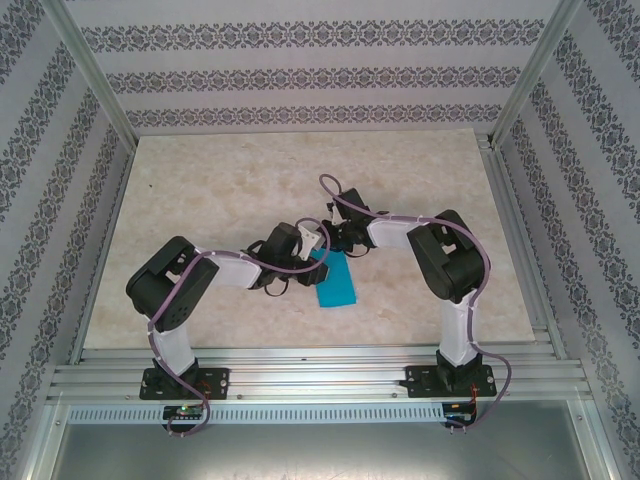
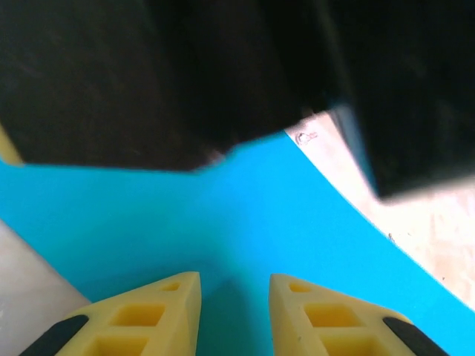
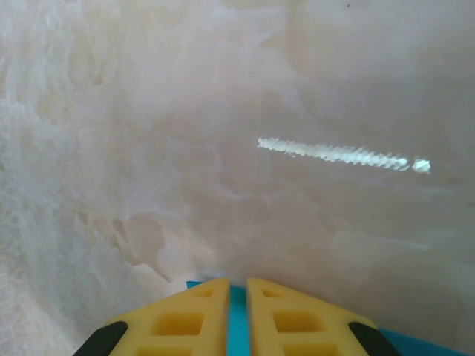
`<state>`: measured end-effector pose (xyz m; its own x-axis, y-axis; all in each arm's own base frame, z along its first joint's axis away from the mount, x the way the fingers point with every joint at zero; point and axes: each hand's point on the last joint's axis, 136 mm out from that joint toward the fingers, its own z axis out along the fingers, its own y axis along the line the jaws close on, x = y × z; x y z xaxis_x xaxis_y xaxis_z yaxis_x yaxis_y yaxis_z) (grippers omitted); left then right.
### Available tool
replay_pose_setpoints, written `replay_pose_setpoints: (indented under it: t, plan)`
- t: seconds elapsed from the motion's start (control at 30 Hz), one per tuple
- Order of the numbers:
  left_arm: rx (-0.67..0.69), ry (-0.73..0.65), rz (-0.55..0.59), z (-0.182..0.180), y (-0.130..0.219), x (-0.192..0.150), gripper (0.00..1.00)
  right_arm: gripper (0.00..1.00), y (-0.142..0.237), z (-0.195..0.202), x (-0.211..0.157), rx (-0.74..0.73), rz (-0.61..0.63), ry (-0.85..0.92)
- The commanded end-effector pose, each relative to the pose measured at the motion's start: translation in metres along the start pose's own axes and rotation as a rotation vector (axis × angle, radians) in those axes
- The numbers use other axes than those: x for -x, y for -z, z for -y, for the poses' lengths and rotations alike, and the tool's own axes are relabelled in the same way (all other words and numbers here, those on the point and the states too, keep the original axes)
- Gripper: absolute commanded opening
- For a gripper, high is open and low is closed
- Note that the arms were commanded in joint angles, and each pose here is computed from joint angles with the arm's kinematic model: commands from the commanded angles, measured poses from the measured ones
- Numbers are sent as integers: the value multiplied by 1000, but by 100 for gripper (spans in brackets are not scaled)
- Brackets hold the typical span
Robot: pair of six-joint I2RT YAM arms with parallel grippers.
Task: Fold a paper plane with a square sheet of paper (fold left side to right side)
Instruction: First fold the square sheet of paper in half at the center of the table.
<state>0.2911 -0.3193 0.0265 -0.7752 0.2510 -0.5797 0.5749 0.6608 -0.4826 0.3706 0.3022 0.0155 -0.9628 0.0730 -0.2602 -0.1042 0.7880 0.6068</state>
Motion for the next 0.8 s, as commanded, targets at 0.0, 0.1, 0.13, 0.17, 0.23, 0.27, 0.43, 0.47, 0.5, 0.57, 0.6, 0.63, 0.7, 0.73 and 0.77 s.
replay_pose_setpoints:
  t: [0.0,0.1,0.13,0.17,0.23,0.27,0.43,0.47,0.5,0.57,0.6,0.63,0.7,0.73,0.77]
  plan:
    - [-5,-44,-38,8,2,-16,31,14,-9,22,-13,-73,-32,-20]
    - [-13,-56,-37,10,2,-18,31,14,-9,27,-15,-85,-41,-15]
    - [-18,-65,-41,12,2,-19,31,14,-9,28,-17,-93,-50,-10]
    - [-22,-75,-42,14,1,-20,31,14,-10,30,-19,-101,-60,-8]
    - [-30,-92,-49,18,1,-21,32,14,-11,34,-21,-115,-67,-4]
    - [-37,-103,-50,21,1,-22,32,14,-11,35,-23,-120,-70,-2]
    - [-72,-159,-58,39,4,-25,32,14,-14,40,-26,-134,-80,-1]
    - [-75,-170,-62,41,5,-27,32,14,-14,40,-26,-134,-81,0]
    - [-78,-176,-66,44,5,-29,33,14,-15,40,-26,-136,-80,-3]
    - [-83,-185,-77,48,6,-33,33,14,-14,40,-26,-137,-80,-2]
    - [-83,-189,-80,49,7,-34,33,14,-14,40,-26,-137,-79,-3]
    - [-86,-192,-83,51,7,-36,33,14,-14,40,-26,-136,-78,-4]
    - [-85,-192,-91,52,9,-40,33,14,-14,40,-25,-134,-76,-4]
    - [-85,-188,-91,52,11,-41,33,14,-14,39,-25,-132,-75,-6]
    - [-78,-180,-85,51,13,-42,33,14,-14,39,-25,-131,-75,-6]
